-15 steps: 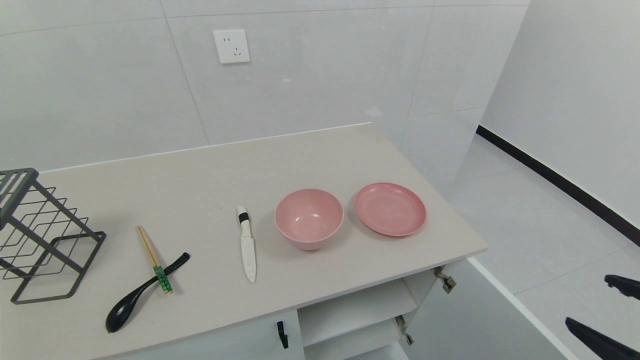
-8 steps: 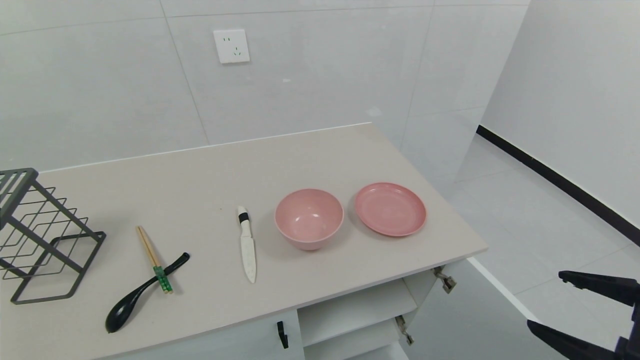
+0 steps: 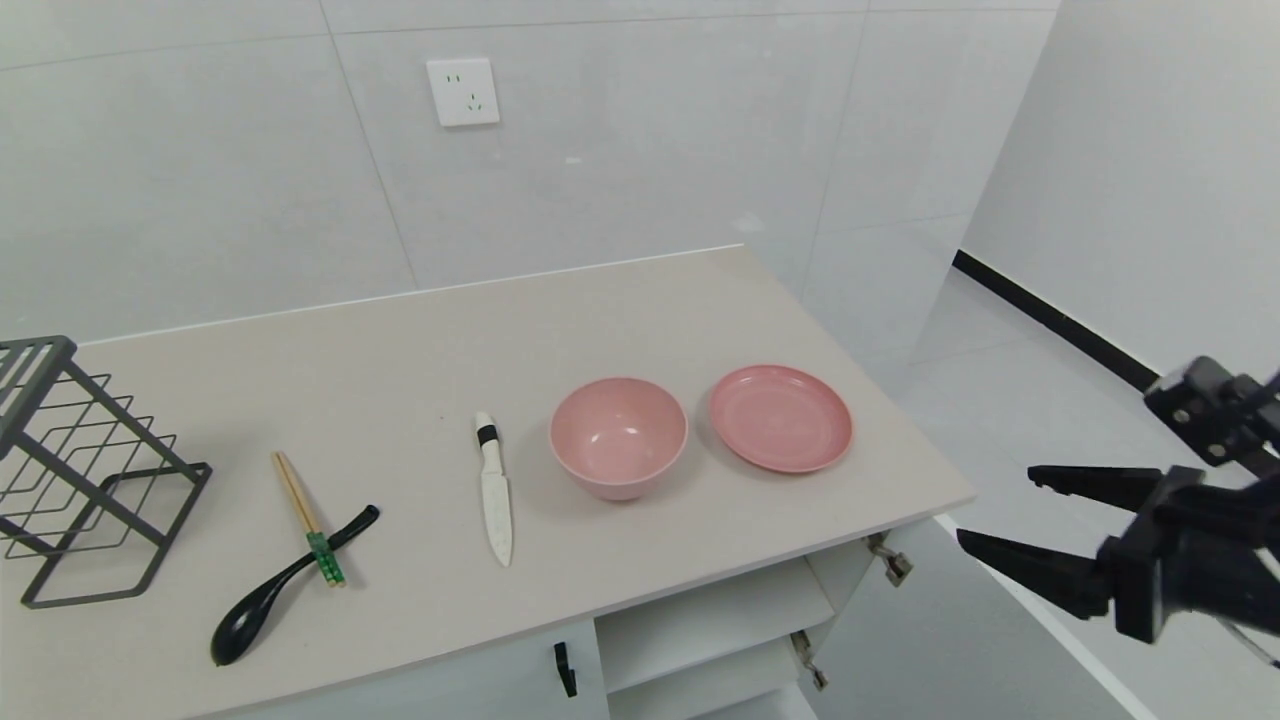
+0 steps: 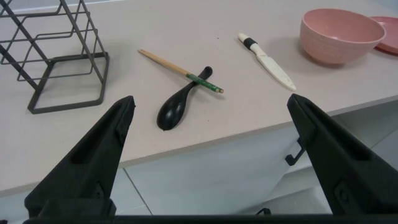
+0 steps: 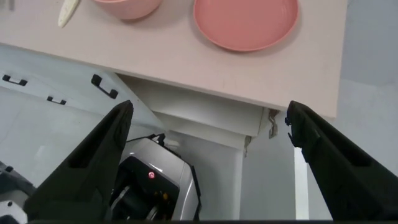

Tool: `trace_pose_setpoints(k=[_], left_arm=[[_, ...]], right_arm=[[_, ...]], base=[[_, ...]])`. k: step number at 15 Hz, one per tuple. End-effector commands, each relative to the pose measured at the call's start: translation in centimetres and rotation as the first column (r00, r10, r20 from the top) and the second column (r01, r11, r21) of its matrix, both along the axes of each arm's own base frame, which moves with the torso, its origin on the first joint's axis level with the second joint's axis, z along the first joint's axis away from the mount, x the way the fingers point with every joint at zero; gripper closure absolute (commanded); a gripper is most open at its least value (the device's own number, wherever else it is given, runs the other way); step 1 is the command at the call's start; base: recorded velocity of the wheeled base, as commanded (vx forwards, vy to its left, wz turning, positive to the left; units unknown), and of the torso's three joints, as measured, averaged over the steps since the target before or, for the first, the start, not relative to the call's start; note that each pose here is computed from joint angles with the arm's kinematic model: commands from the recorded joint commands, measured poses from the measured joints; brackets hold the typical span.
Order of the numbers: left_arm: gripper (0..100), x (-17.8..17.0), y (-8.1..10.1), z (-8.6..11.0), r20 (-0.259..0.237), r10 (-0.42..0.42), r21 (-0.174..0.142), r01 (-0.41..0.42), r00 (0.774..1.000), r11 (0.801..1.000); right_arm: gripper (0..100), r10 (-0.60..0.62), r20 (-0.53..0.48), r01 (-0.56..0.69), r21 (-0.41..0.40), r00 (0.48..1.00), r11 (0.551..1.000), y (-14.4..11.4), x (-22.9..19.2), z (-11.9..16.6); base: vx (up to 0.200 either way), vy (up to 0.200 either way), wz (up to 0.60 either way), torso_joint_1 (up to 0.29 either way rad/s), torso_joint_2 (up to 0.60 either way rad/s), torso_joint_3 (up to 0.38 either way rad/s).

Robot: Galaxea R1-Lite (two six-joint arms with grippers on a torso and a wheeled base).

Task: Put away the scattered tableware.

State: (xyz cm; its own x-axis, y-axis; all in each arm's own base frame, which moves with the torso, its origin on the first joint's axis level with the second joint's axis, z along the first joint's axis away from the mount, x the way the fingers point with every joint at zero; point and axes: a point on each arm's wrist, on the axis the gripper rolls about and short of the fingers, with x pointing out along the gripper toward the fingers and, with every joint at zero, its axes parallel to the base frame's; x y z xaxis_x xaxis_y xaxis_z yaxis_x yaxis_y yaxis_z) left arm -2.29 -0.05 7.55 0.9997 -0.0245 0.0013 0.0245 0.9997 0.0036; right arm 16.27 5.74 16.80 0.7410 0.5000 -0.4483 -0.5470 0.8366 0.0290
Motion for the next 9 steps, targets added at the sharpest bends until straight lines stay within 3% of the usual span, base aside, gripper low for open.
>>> trace_pose_setpoints(k=[1,3,7,9], left_arm=[[0,0.0,0.0,0.0,-0.001,0.000,0.001,0.000,1.000,1.000],[0,0.0,0.0,0.0,-0.001,0.000,0.001,0.000,1.000,1.000],[0,0.0,0.0,0.0,-0.001,0.000,0.001,0.000,1.000,1.000],[0,0.0,0.0,0.0,-0.001,0.000,0.001,0.000,1.000,1.000]], right_arm=[[0,-0.011,-0.070,0.009,-0.022,0.998,1.000,1.2,4.1,-0.7],[0,-0.028,-0.090,0.026,-0.026,0.996,0.999,1.3,5.2,-1.2],[0,-0.085,-0.102,0.097,0.113,0.991,0.989,2.4,8.1,-2.7],[0,-0.136,-0.113,0.148,0.106,0.984,0.983,2.5,9.1,-3.8]], base=[[0.000,0.000,0.00,0.000,0.00,0.000],[0.000,0.000,0.00,0.000,0.00,0.000],[0.000,0.000,0.00,0.000,0.00,0.000],[0.000,0.000,0.00,0.000,0.00,0.000]])
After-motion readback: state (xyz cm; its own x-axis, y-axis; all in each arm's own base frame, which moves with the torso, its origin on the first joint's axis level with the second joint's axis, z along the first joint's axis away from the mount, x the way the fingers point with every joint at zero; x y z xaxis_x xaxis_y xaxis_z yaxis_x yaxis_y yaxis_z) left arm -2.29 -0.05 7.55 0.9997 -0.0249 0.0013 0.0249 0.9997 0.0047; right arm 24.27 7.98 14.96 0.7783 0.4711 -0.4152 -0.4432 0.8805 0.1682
